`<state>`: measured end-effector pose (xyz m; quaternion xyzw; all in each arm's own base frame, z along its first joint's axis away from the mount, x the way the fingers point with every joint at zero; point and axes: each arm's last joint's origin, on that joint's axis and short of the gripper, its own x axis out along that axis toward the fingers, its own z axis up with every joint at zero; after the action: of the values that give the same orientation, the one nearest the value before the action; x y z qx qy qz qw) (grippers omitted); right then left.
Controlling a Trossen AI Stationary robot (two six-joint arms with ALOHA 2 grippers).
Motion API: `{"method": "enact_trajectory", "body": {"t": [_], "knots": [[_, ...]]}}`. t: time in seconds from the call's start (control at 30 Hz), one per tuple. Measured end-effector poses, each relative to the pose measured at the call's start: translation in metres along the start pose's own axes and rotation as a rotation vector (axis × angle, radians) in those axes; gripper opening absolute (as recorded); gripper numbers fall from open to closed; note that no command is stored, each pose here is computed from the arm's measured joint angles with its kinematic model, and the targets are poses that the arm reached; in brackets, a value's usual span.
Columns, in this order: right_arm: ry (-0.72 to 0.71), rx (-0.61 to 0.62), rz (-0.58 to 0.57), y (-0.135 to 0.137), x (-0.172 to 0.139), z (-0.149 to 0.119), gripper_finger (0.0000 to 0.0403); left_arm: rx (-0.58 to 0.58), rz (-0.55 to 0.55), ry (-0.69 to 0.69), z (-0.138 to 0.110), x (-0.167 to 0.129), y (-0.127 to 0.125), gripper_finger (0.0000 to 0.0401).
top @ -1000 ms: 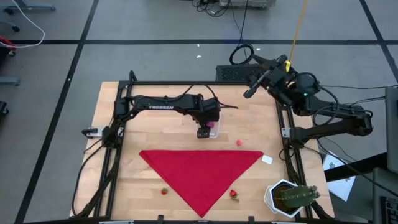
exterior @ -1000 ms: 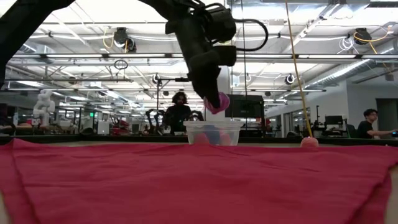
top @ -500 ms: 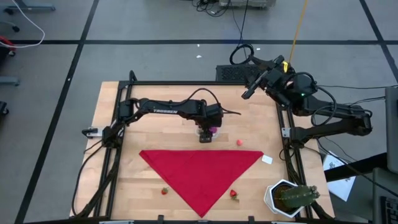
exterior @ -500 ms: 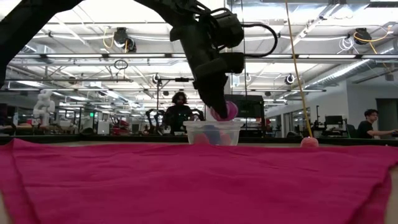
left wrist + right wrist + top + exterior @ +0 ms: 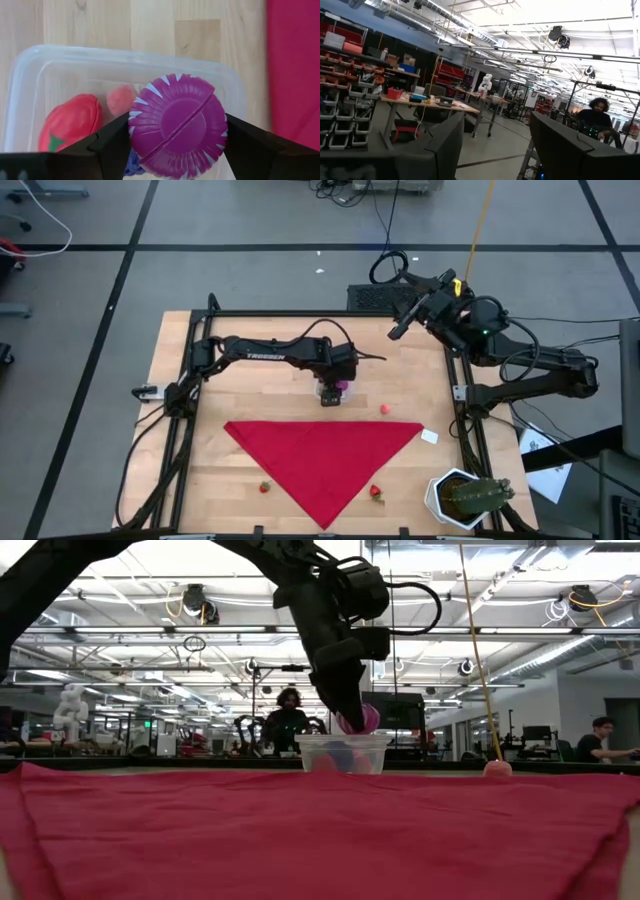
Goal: Pick and placing Produce into tupperware
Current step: Put the purple onion into the transparent bin
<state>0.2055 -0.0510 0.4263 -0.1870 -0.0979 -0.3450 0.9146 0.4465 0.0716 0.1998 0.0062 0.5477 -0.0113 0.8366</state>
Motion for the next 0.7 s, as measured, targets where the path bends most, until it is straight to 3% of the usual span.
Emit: {"method": "enact_trajectory", "body": {"t": [0.7], "knots": [[0.021,0.017,0.011,0.0011,0.0,-0.0022,0.022,0.013,0.002,-0.009,0.0009,0.0001,0.0003,0.0276]]}}
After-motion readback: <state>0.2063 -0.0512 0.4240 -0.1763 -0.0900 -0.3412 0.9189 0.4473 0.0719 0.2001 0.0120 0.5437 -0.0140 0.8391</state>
